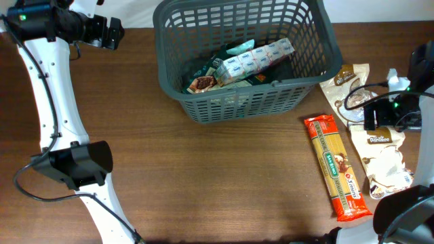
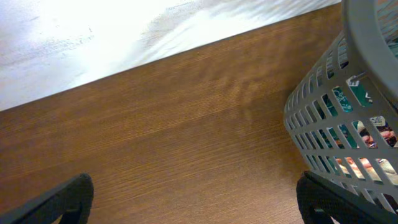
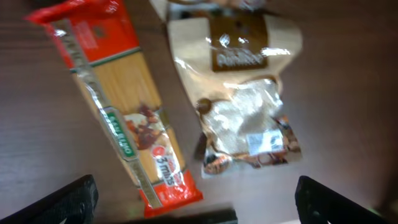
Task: Pack container
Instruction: 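Move the right gripper over the PanTree bag near the basket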
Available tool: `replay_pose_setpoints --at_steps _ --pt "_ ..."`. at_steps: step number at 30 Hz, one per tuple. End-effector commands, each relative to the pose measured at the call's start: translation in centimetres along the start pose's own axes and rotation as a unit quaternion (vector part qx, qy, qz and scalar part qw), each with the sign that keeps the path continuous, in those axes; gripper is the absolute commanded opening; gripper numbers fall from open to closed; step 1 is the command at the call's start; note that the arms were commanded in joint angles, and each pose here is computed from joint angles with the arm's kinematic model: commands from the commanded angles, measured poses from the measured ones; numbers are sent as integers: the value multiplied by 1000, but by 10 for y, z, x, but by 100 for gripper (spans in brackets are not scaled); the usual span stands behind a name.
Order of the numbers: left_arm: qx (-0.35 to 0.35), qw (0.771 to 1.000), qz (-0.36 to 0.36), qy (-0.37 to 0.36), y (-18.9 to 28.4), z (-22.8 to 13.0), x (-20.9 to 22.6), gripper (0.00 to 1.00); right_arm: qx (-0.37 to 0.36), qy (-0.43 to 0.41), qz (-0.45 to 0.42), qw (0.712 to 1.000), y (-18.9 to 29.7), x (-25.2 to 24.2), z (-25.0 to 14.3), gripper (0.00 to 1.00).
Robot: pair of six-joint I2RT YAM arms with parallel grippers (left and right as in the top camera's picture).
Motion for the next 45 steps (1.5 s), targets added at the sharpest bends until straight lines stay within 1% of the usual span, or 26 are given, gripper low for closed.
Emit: replay_pose_setpoints --at_steps 1,4,6,10,13,16,21,34,40,45 --pt "-9 1000 12 -4 8 3 1 99 -20 32 36 999 1 3 6 99" --pt "8 999 34 -2 7 0 5 99 -34 53 32 998 0 2 11 99" --pt "31 998 55 0 6 -5 7 99 -42 64 29 997 0 -1 13 99" --pt "59 997 53 5 6 -12 5 99 -55 50 22 997 -7 -19 19 99" --pt "74 996 44 9 7 -17 2 99 -50 46 48 997 -19 -35 20 99" --pt "83 996 39 11 7 -19 1 99 -56 36 97 993 -35 -50 24 99" --pt "87 995 37 12 7 -20 0 99 -80 40 149 985 -61 -66 36 99" --pt "90 995 32 13 7 -21 -1 99 -137 144 116 973 -107 -76 76 99" --pt "76 997 8 16 7 -19 -5 99 -133 218 124 959 -127 -74 79 99" --pt "75 996 9 50 7 -19 -5 99 -128 247 145 950 -151 -72 84 99"
Point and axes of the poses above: each gripper's point midway between its finger pads, its own y axis back along the fingers, its own x axis along the line the jaws close on, z = x × y, the point moved 10 cm from there along y, back along the fingers, and after that the axes turned 6 degrees about -y, right-handed, at the moved point
